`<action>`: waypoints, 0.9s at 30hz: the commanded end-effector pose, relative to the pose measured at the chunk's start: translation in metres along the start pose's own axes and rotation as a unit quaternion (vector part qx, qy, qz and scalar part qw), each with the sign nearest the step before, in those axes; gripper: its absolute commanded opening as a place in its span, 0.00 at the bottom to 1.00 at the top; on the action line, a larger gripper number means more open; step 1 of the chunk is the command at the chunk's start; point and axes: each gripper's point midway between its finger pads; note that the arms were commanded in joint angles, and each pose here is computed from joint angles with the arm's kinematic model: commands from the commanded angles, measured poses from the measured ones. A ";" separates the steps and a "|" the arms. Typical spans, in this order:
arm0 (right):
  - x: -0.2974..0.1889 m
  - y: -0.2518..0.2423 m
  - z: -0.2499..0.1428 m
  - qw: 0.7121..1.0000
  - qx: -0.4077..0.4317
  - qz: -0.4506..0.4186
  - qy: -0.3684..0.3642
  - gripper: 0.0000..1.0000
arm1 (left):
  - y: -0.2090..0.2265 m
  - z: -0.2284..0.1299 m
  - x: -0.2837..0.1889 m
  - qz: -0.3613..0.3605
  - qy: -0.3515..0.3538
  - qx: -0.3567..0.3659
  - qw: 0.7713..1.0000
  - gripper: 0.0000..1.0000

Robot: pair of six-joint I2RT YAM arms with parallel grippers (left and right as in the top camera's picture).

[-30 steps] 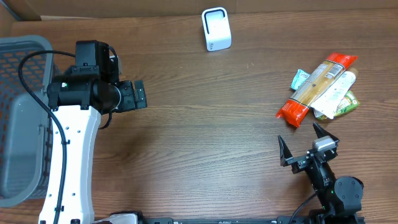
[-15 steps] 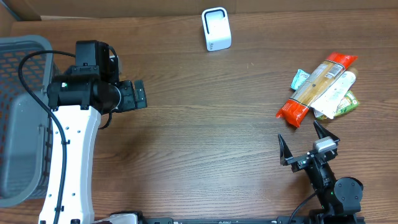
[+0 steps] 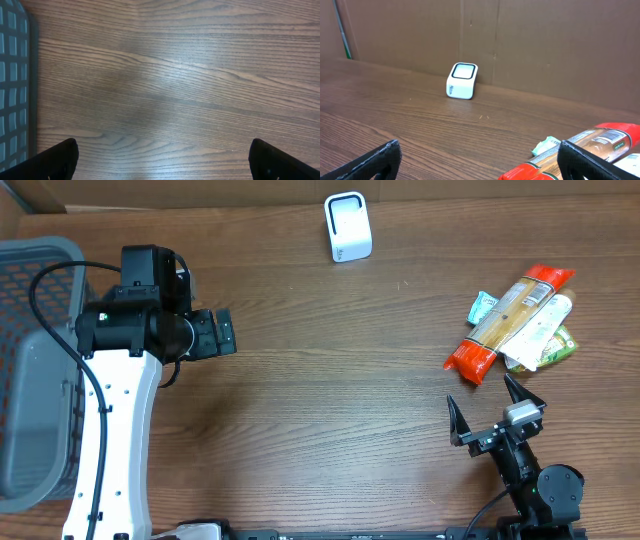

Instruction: Scan the item barcode

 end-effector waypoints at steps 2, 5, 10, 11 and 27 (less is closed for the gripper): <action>0.000 0.001 -0.001 1.000 -0.004 0.000 -0.004 1.00 | -0.007 -0.003 -0.031 -0.017 -0.048 0.008 0.999 1.00; 0.000 0.001 -0.001 1.000 -0.005 0.000 -0.004 1.00 | -0.010 -0.013 -0.047 -0.029 -0.070 0.017 0.997 0.99; 0.000 0.001 -0.001 1.000 -0.004 0.000 -0.004 1.00 | -0.001 -0.042 -0.050 -0.036 -0.101 0.020 0.994 0.99; 0.000 0.001 -0.001 1.000 -0.004 0.000 -0.004 1.00 | -0.001 -0.043 -0.048 -0.043 -0.120 0.020 0.992 1.00; 0.000 0.001 -0.001 1.000 -0.004 0.000 -0.004 1.00 | -0.015 -0.052 -0.009 -0.173 -0.498 0.090 0.845 1.00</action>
Point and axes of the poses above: each gripper's point midway between its finger pads, its own x axis out along the fingers, its own y axis along the line the jaws close on, z = x × y, and after that the axes turned 6 degrees about -x, right-handed
